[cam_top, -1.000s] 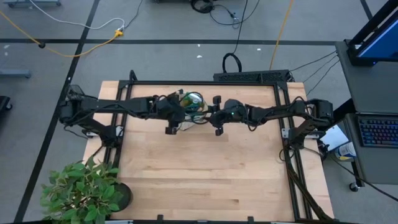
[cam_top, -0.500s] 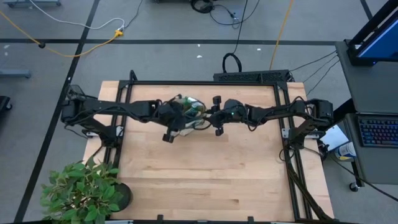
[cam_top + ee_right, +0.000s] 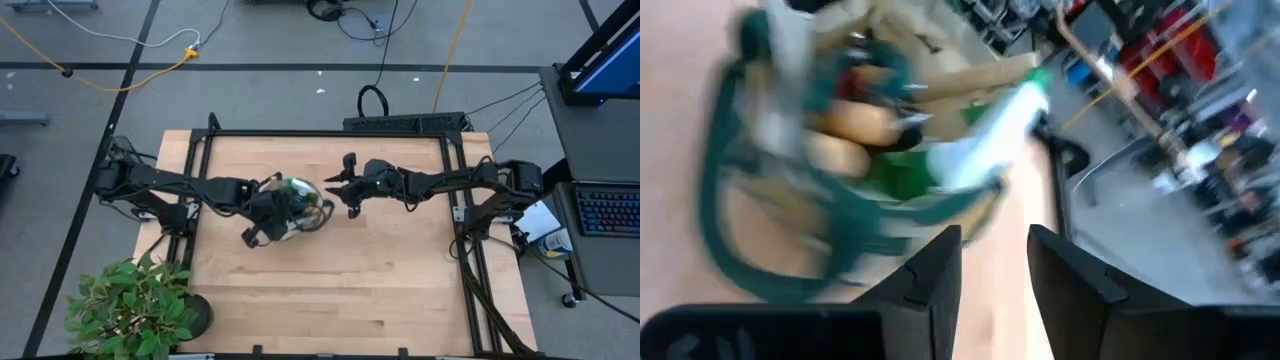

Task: Pick & Place Garden tools in Gardening bag
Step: Adjust the gardening bag

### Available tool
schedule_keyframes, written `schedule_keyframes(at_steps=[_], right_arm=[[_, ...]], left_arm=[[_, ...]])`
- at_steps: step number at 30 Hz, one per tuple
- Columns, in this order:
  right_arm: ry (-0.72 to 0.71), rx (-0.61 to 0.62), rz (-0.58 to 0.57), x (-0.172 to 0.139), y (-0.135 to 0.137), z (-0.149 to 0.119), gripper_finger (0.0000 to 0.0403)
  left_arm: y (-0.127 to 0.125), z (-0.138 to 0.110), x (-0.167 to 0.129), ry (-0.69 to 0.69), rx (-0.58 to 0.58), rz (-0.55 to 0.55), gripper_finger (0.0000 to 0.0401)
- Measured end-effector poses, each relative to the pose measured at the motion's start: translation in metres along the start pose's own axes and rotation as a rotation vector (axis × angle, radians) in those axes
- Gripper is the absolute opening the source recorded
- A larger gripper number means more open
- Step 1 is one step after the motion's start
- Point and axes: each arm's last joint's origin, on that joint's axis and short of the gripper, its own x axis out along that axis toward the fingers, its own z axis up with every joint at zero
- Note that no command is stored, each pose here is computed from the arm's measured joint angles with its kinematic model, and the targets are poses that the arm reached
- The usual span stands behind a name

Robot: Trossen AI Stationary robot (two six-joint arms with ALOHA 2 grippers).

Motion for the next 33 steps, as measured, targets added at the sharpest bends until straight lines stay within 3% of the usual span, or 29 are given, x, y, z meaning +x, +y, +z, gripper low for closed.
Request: schedule_keyframes(at_steps=[3, 8, 10, 15, 22, 27, 33], right_arm=[[0.007, -0.067, 0.023, -0.002, 0.003, 0.001, 0.0112], [-0.028, -0.132, 0.032, -0.003, 0.008, 0.009, 0.0112], [-0.057, -0.132, 0.07, -0.003, 0.012, 0.011, 0.0112], [-0.176, -0.06, 0.188, -0.004, 0.016, 0.017, 0.0112], [-0.344, 0.01, 0.3, -0.006, 0.016, 0.025, 0.0112], [-0.397, 0.008, 0.37, -0.004, 0.022, 0.025, 0.0112], [-0.406, -0.142, 0.381, 0.003, 0.036, 0.024, 0.0112]], left_arm=[[-0.008, 0.004, -0.005, -0.011, 0.079, -0.023, 0.0009], [-0.02, 0.01, -0.01, -0.102, 0.098, -0.138, 0.0006], [-0.024, 0.011, -0.012, -0.133, 0.107, -0.19, 0.0005], [-0.03, 0.014, -0.018, -0.145, 0.059, -0.194, 0.0022], [-0.026, 0.019, -0.031, -0.2, -0.196, -0.117, 0.0025], [-0.023, 0.023, -0.044, -0.289, -0.274, -0.073, 0.0026], [-0.022, 0.023, -0.047, -0.283, -0.362, -0.05, 0.0026]])
